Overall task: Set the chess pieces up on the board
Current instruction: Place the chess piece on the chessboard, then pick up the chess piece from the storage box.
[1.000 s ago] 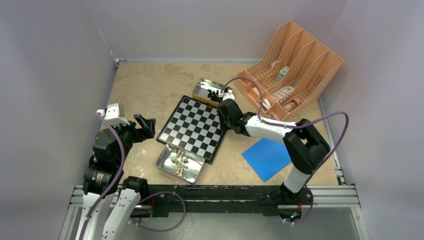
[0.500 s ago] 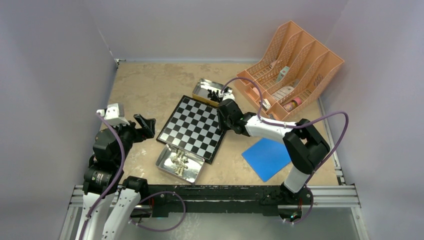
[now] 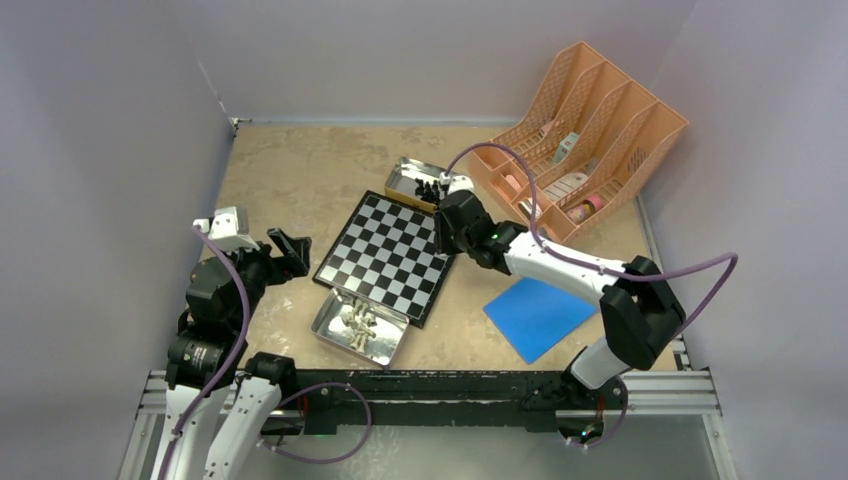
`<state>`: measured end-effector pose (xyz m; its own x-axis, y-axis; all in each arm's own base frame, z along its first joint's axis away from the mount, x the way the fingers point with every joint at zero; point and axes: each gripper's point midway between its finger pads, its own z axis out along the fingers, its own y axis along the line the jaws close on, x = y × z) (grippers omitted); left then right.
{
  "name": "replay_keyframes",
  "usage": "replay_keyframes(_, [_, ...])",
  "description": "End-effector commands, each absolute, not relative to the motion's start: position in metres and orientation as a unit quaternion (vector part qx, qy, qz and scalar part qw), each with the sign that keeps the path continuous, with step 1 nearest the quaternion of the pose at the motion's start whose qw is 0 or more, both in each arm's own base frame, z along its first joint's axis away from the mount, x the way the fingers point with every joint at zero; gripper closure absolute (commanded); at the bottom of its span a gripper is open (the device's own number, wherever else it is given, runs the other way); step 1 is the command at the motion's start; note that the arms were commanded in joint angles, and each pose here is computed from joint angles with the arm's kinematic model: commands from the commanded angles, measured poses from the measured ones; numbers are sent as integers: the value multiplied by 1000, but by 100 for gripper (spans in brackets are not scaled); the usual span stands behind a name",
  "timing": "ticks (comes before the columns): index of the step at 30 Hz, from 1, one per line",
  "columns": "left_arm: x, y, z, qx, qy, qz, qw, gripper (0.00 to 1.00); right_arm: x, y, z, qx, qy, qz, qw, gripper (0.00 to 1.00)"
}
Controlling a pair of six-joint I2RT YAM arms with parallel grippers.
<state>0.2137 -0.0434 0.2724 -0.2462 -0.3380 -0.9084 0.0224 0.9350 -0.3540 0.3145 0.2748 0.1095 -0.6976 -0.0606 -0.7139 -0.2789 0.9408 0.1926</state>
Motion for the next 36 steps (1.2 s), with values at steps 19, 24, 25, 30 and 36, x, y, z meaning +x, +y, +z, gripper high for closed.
replay_keyframes(19, [212,-39,291,-112,749,-153,635,17,176,446,151,-276,826,314,378,71])
replay_keyframes(24, [207,-34,295,-120,738,-148,647,17,154,471,127,-335,813,308,361,71])
replay_keyframes(25, [207,-33,296,-121,737,-147,649,17,151,475,124,-342,811,308,360,71])
replay_keyframes(30, [206,-31,297,-124,735,-145,651,17,148,486,111,-362,805,302,359,68])
replay_keyframes(36, [205,-31,298,-125,734,-144,652,17,155,491,96,-372,807,282,362,68])
